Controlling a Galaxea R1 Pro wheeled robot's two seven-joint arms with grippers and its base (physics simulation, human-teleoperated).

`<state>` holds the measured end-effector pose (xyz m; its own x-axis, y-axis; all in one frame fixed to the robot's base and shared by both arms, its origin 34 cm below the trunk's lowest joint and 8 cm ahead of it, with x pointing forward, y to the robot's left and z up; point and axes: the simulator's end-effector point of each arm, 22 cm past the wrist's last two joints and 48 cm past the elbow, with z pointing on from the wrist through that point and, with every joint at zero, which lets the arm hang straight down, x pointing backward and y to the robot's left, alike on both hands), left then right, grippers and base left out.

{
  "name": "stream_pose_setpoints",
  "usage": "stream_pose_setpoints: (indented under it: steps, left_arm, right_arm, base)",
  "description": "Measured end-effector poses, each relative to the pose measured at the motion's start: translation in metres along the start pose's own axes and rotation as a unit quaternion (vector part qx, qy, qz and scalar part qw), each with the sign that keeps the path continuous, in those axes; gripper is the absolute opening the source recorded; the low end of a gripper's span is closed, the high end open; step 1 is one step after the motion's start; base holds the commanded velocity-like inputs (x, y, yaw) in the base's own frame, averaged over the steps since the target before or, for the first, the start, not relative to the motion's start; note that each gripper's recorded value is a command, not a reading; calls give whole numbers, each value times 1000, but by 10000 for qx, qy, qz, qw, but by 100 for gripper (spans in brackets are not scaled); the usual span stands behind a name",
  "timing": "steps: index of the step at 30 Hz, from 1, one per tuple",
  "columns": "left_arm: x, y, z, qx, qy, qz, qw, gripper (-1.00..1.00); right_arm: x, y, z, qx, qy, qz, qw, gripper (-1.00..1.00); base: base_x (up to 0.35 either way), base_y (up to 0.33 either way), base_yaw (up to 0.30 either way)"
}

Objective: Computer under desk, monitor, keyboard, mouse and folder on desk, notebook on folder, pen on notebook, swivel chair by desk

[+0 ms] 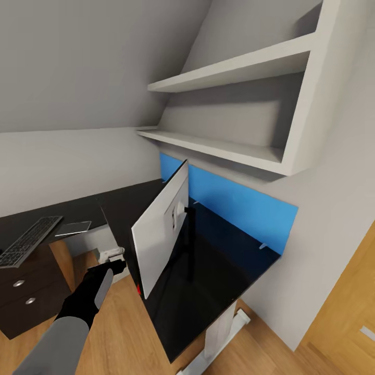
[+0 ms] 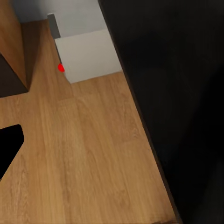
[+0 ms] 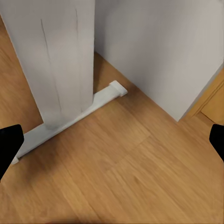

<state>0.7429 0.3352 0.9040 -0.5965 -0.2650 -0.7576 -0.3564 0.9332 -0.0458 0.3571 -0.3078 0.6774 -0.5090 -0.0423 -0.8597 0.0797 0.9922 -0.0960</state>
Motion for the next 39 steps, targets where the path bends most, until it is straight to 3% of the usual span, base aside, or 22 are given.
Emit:
stream_pose_setpoints:
  steps: [9,39]
  left_arm:
    - [6,2,2,-18,61,10,10000,100]
    - [12,1,0,-13,130,15,9999,100]
  right_arm:
    - [0,-1,0,9,-2,-1,10000,100]
    - [-6,-1,2,15,-84,8,10000,100]
  base:
    - [175,8,-2]
    - [5,0,-76]
